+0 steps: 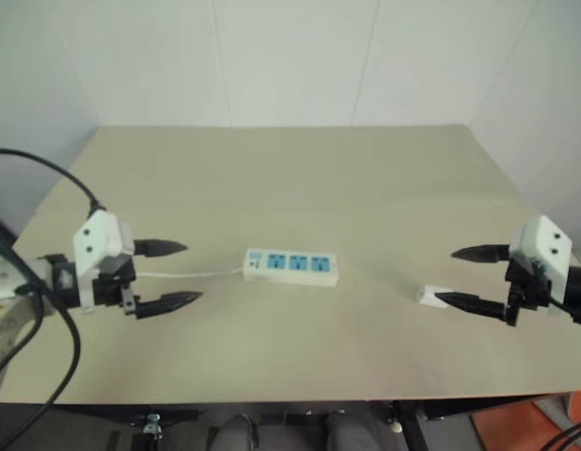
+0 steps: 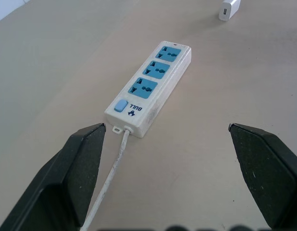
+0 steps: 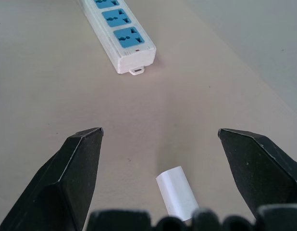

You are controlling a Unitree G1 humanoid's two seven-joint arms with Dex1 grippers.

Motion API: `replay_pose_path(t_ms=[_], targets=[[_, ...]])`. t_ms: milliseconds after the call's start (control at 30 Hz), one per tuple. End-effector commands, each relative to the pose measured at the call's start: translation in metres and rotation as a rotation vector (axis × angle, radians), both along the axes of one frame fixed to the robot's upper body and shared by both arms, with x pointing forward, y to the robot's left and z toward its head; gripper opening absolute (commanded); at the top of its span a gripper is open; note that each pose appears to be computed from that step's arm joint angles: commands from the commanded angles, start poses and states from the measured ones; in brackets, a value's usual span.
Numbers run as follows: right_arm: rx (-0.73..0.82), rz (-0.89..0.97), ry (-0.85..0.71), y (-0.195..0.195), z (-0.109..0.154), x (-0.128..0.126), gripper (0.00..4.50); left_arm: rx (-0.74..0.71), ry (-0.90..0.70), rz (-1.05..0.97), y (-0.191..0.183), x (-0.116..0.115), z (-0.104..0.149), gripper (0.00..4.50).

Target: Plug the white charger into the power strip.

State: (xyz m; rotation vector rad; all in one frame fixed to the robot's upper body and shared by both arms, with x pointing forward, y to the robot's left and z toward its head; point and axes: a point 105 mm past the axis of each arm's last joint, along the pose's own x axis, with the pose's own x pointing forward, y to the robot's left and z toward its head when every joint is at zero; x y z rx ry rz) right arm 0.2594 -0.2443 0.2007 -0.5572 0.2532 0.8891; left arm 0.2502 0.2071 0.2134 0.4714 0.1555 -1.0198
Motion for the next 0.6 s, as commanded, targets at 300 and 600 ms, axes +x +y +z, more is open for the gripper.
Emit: replay_pose_path(t_ms=[300,600], targets=[[-0.012,-0.001,-0.072,0.001,0.014,-0.004,4.50,0.027,-0.037,-0.011,0.002,0.005,0.004,4.46],[-0.003,0.008,-0.069,0.004,0.015,-0.001,4.50,0.040,-0.023,0.086,0.018,0.018,-0.015,4.46]])
